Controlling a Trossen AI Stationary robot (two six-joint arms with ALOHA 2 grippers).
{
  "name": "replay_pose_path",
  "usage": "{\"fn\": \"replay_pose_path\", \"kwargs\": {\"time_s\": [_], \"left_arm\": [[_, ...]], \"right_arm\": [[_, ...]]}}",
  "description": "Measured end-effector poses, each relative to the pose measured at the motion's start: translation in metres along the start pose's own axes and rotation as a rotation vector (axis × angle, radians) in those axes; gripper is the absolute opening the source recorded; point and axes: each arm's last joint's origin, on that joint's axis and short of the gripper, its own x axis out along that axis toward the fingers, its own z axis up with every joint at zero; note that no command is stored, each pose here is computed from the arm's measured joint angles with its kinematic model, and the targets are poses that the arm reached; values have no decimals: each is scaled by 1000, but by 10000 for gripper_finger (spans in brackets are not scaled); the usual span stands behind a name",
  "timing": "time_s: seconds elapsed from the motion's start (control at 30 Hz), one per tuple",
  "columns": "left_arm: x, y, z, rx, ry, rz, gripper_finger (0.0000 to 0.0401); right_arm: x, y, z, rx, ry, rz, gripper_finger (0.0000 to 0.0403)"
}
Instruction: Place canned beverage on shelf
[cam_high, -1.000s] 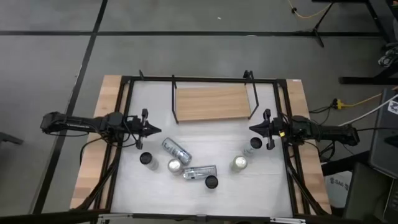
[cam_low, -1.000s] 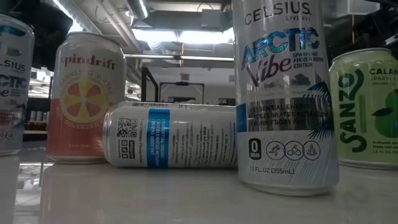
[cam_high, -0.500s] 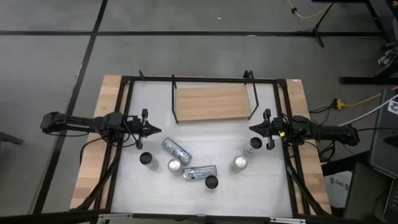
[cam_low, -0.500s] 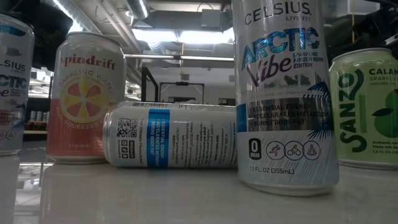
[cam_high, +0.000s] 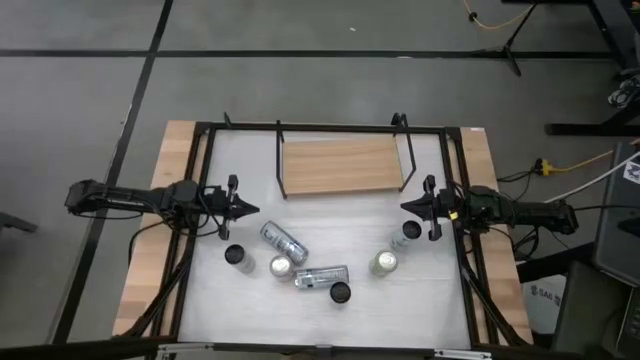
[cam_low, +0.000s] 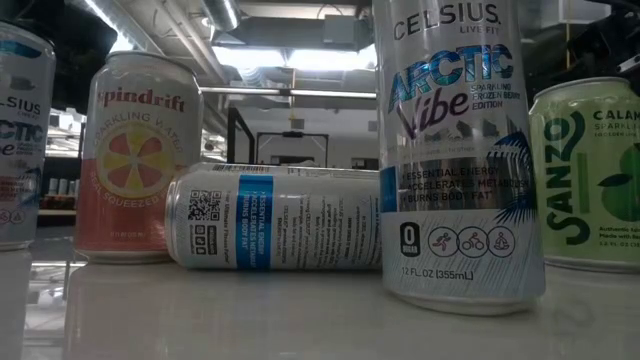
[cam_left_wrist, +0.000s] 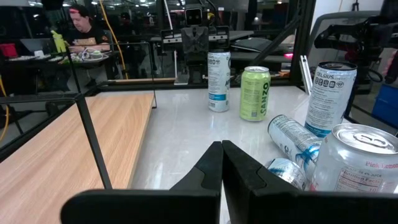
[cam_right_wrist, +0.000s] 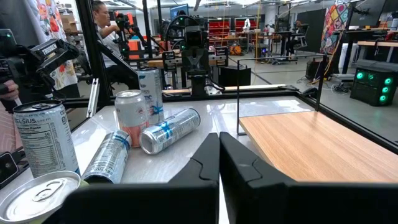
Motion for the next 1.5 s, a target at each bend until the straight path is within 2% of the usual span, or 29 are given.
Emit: {"fn": "replay_pose_path", "kwargs": {"time_s": [0.23, 0.47, 0.63, 0.83, 1.07, 1.23, 1.37, 1.5], "left_arm": [[0, 0, 1, -10, -6, 0, 0], [0, 0, 6, -115, -67, -3, 7], [0, 1, 7, -192, -75, 43, 59], [0, 4, 7, -228, -82, 119, 154], [-2, 9, 6, -348, -117, 297, 251], [-2, 10, 8, -385, -147, 318, 279], [-3, 11, 11, -354, -170, 350, 282], [-4, 12, 14, -403, -219, 386, 283]], "right_arm": [[0, 0, 0, 0, 0, 0, 0], [0, 0, 0, 0, 0, 0, 0], [0, 0, 0, 0, 0, 0, 0], [0, 0, 0, 0, 0, 0, 0], [0, 0, 0, 0, 0, 0, 0], [0, 0, 0, 0, 0, 0, 0], [0, 0, 0, 0, 0, 0, 0], [0, 0, 0, 0, 0, 0, 0]]}}
